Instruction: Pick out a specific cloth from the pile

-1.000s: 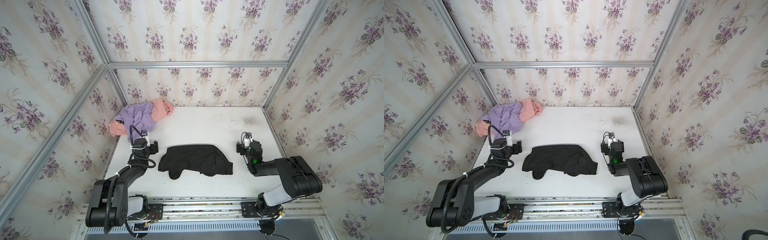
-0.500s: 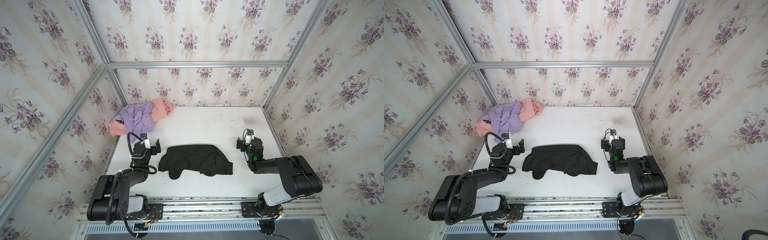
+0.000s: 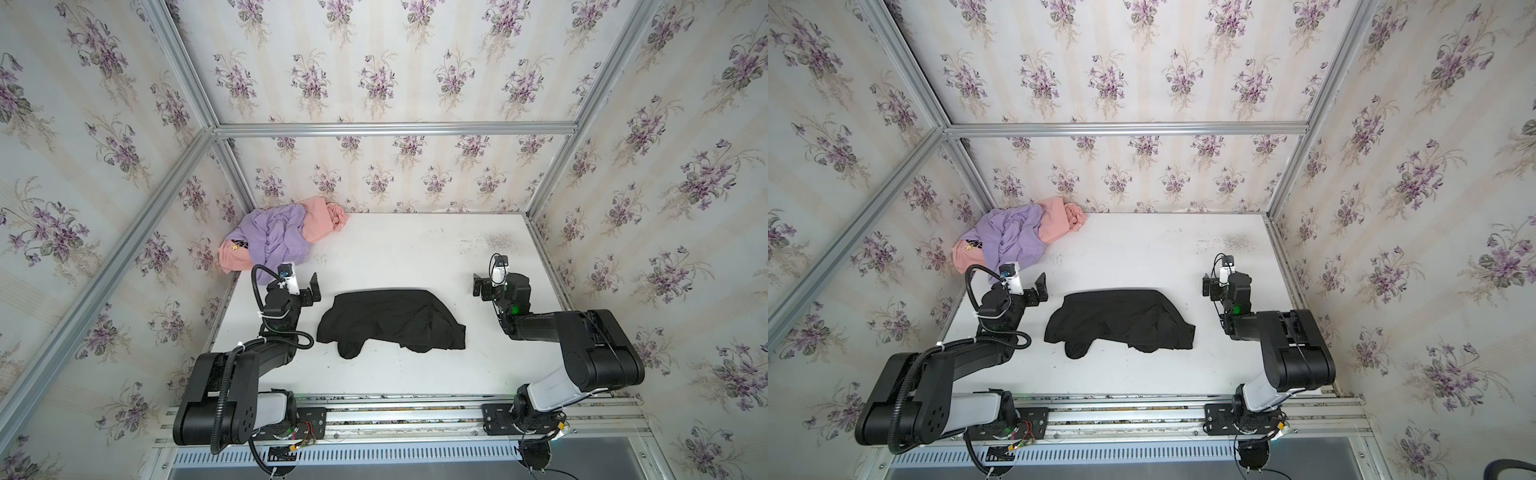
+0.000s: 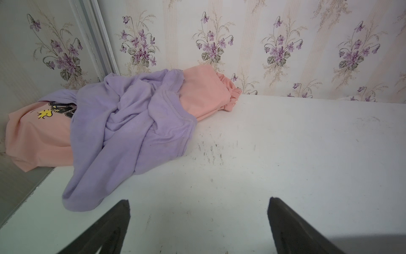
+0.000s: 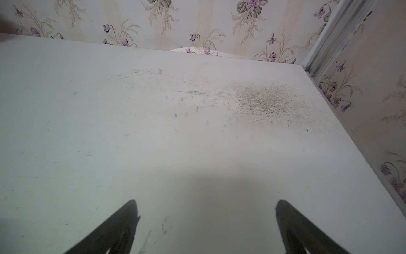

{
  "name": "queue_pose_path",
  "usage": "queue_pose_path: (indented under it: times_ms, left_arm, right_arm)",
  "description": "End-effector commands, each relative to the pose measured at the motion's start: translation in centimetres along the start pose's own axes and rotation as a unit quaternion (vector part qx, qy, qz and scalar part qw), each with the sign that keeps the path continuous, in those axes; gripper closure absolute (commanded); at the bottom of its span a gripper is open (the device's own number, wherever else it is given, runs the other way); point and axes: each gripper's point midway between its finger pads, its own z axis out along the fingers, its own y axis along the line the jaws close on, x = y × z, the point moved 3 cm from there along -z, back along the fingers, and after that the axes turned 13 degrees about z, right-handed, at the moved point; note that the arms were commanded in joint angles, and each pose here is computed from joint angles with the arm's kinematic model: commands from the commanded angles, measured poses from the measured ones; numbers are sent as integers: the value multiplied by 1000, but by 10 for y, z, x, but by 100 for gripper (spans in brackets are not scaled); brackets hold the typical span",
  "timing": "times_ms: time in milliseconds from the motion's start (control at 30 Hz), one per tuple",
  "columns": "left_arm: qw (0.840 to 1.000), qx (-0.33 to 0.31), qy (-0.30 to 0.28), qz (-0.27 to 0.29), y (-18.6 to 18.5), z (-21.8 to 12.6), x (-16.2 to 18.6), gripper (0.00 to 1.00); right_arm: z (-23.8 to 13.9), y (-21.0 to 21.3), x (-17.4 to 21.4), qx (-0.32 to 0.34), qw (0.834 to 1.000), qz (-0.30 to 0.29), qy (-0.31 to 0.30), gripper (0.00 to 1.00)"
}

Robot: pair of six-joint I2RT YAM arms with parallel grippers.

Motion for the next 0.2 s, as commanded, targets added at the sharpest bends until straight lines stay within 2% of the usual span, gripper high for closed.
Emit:
queue_pose_path:
  times_ms: [0,167]
  left_arm:
    - [1000,-6,-13,3,2,1,-7,0]
    - [1000,-6,-12,3,2,1,-7,0]
  right_arm:
    - [2,4,-4,-15,1000,7,-2,0]
    - [-2,4,-6,-18,1000,8,-13,0]
